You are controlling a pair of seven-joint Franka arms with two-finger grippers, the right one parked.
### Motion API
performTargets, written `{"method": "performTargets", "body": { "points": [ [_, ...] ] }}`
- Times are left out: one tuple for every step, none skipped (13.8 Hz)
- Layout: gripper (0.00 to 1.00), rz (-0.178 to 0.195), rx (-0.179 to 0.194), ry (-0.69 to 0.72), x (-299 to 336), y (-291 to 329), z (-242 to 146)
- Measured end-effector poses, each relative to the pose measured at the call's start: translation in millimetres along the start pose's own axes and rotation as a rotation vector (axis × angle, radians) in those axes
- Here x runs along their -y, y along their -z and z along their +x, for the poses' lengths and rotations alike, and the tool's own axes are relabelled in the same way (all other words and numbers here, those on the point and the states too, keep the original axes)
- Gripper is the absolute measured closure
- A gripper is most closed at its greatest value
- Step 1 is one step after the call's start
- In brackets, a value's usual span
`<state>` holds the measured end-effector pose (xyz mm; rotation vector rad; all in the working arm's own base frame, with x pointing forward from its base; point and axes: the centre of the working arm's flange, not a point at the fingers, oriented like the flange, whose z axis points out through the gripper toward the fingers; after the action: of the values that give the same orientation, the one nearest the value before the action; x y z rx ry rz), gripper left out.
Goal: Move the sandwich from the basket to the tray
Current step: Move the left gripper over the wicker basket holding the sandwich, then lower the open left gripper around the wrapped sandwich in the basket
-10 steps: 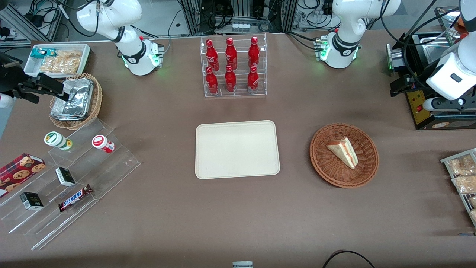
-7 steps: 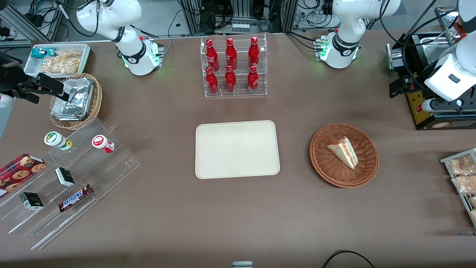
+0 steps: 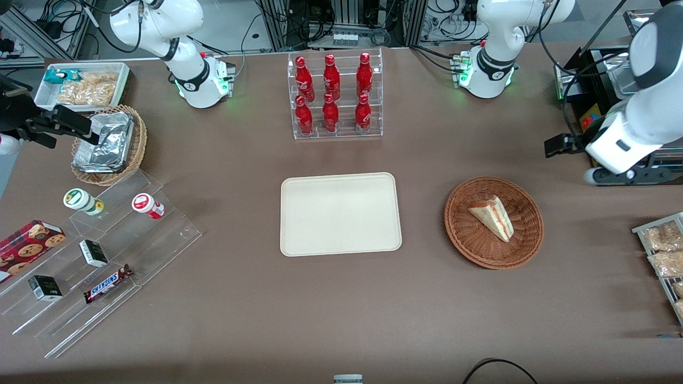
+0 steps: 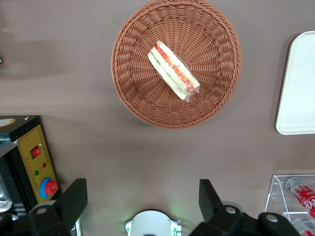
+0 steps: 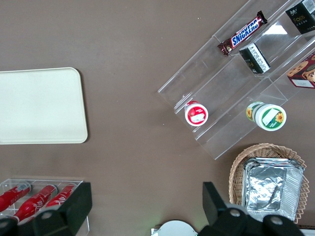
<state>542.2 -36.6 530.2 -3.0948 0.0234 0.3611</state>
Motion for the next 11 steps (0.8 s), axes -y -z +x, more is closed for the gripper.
{"method": "performTargets", "body": {
  "points": [
    [0.0,0.0,-0.003,-0.002,-1.4,-12.5,3.4],
    [0.0,0.001,-0.005,-0.006,-3.5,-25.6,6.4],
    [0.0,0.001,-0.008,-0.005,-5.3,-37.2,8.6],
    [0.0,0.002,-0.009,0.006,-7.0,-49.3,10.3],
    [0.0,0.003,-0.012,0.021,-10.4,-63.1,12.0],
    [0.0,0.004,-0.023,0.03,-16.9,-79.8,13.9],
    [0.0,0.005,-0.039,0.036,-24.9,-99.4,15.4],
    [0.0,0.004,-0.054,0.045,-31.0,-119.9,15.8],
    [0.0,0.003,-0.066,0.07,-34.3,-138.5,15.6],
    [0.0,-0.001,-0.083,0.112,-36.3,-153.4,16.0],
    [0.0,-0.008,-0.105,0.168,-38.2,-165.9,17.1]
  ]
}}
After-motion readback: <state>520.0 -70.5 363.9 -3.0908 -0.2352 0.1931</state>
